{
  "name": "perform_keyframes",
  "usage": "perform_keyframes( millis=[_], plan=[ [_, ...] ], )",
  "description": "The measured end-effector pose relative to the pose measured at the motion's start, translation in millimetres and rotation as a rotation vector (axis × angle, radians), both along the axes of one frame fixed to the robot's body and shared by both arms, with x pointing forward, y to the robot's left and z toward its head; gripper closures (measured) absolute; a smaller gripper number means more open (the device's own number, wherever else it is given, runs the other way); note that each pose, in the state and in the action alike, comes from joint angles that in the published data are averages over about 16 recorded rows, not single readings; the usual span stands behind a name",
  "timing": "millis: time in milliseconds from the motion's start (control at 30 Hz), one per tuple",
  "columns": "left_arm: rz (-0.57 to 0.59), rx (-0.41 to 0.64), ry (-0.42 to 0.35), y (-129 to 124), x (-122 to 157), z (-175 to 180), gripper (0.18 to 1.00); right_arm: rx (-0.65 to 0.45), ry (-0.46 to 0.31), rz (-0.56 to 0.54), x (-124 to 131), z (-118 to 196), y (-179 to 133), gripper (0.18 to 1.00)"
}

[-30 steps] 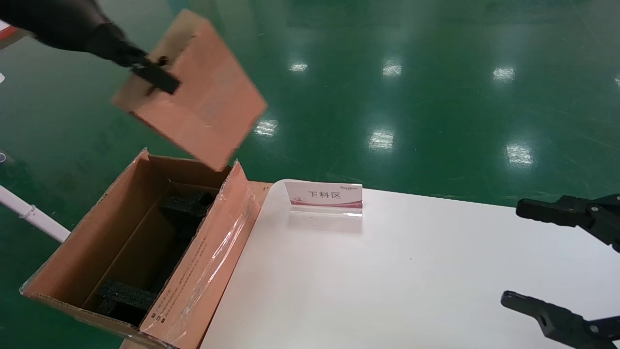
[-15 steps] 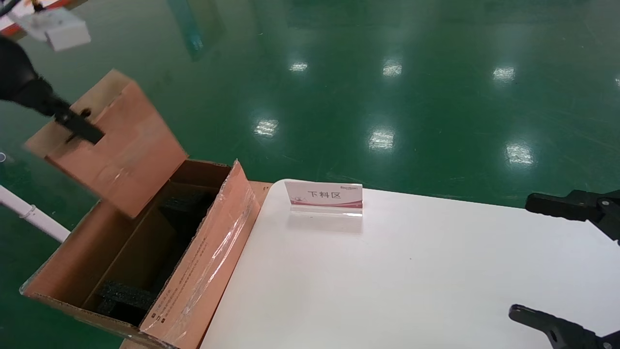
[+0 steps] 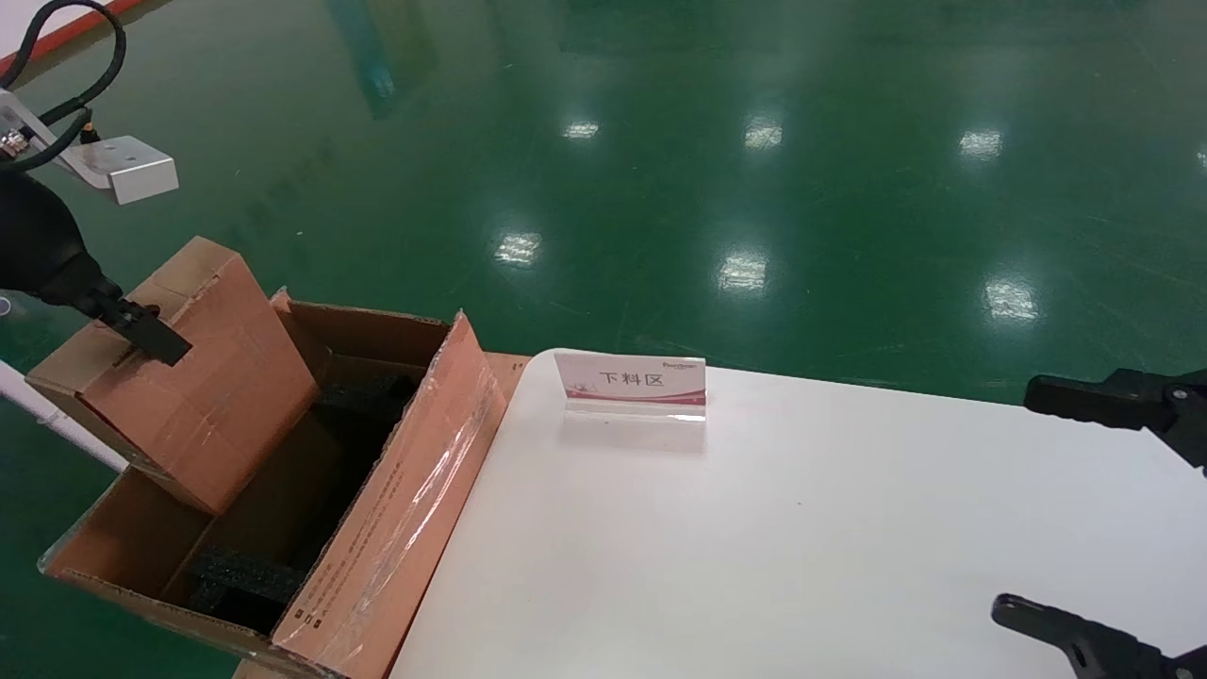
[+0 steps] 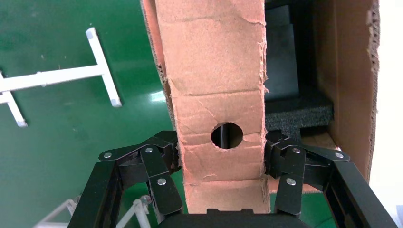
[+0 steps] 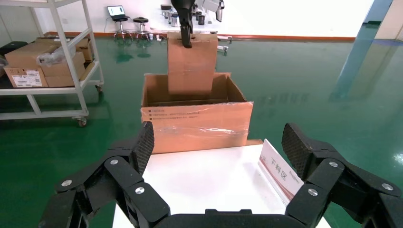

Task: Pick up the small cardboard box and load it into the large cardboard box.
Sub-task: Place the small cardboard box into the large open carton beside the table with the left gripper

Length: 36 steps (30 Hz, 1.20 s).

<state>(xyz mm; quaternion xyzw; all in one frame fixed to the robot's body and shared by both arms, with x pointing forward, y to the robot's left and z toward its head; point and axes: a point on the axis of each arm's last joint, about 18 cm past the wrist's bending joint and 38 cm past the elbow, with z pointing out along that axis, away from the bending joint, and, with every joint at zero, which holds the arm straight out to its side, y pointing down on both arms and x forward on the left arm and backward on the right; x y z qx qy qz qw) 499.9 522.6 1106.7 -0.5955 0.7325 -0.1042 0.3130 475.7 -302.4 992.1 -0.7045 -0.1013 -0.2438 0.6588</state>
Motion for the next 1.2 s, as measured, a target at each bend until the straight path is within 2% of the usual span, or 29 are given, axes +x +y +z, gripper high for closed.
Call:
perform_keyframes(
  millis=[667, 1200],
  plan=[
    [0.093, -0.055, 0.058, 4, 14, -49, 0.962, 0.000, 0.000, 0.000, 0, 0, 0, 0.178],
    [0.152, -0.026, 0.073, 17, 25, -74, 0.963, 0.000, 0.000, 0.000, 0, 0, 0, 0.178]
  ],
)
